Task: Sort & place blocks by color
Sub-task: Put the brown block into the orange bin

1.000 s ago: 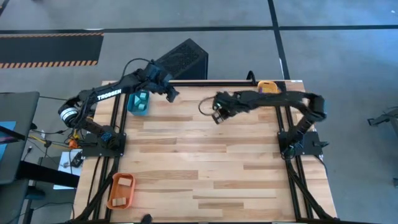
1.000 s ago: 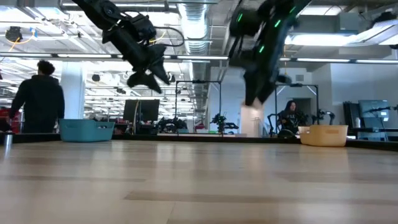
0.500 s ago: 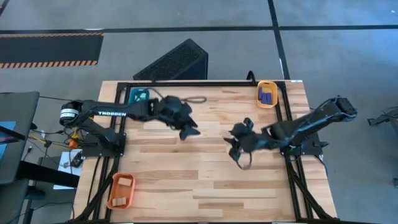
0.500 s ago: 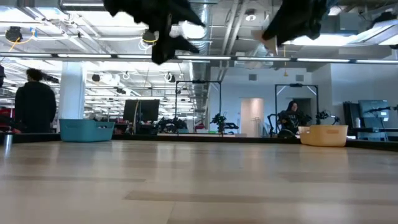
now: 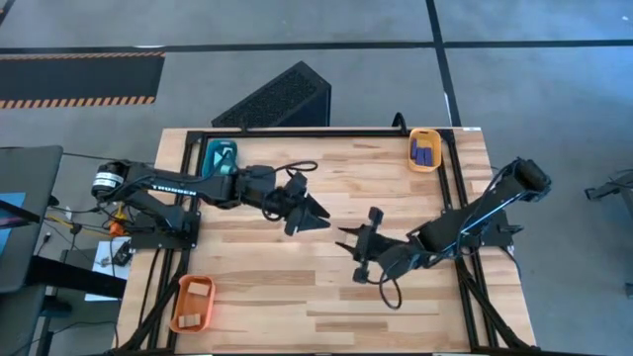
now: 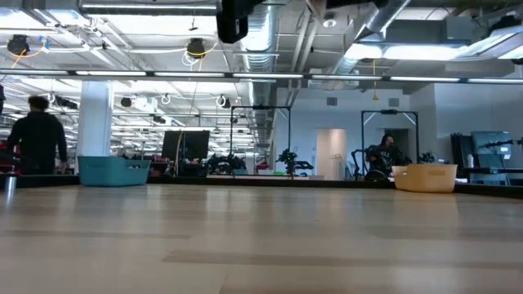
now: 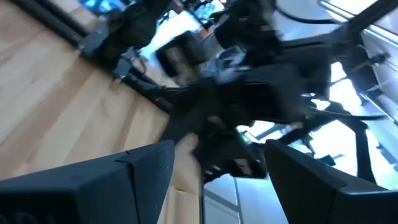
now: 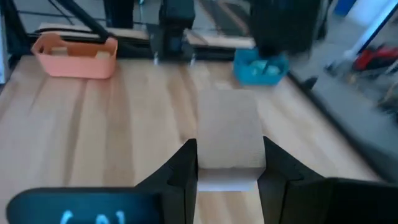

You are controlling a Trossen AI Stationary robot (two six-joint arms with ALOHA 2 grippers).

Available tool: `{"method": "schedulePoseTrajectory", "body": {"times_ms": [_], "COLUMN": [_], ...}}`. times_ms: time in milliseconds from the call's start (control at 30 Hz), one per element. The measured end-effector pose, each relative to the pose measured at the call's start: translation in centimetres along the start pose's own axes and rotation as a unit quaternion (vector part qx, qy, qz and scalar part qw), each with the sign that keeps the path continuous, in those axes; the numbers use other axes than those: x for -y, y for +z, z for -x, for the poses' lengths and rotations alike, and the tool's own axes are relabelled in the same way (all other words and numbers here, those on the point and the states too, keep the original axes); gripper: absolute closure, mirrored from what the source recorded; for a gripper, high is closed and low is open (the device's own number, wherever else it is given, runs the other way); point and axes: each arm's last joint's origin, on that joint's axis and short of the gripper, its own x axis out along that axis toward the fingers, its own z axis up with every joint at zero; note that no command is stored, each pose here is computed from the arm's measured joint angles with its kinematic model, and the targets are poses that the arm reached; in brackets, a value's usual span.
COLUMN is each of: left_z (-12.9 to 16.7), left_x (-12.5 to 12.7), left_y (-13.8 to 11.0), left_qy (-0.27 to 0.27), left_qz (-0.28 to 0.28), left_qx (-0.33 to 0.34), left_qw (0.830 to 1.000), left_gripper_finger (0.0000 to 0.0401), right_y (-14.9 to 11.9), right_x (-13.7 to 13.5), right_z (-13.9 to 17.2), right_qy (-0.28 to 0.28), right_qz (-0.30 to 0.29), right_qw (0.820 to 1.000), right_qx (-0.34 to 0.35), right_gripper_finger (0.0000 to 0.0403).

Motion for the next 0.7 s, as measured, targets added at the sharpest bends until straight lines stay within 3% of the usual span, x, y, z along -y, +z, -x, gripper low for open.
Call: {"method": "schedulePoseTrajectory", "body": {"times_ms": [233,467,700], "left_z": [0.0,0.0,0.0], "left_x": [-0.9,-0.9,-1.0], "left_y": [-0.6,-0.7,-0.7], "left_qy": [0.058,0.064,0.073], "left_qz": [0.037,0.059,0.069], "left_qx": [-0.011,-0.011,-0.006], "left_qw": [0.998,0.996,0.995], "left_gripper_finger": [0.0145,0.0116,0.0133], "right_y": [2.2,3.3,4.2], "right_x": [-0.4,-0.3,-0.8], "right_z": [-1.7,-4.0,-4.7], "right_qy": [-0.064,-0.096,-0.109], "right_qz": [0.073,0.138,0.176], "right_qw": [0.995,0.986,0.978], "right_qx": [0.017,0.005,0.006], "right_gripper_finger": [0.0283,0.0283,0.0281]}}
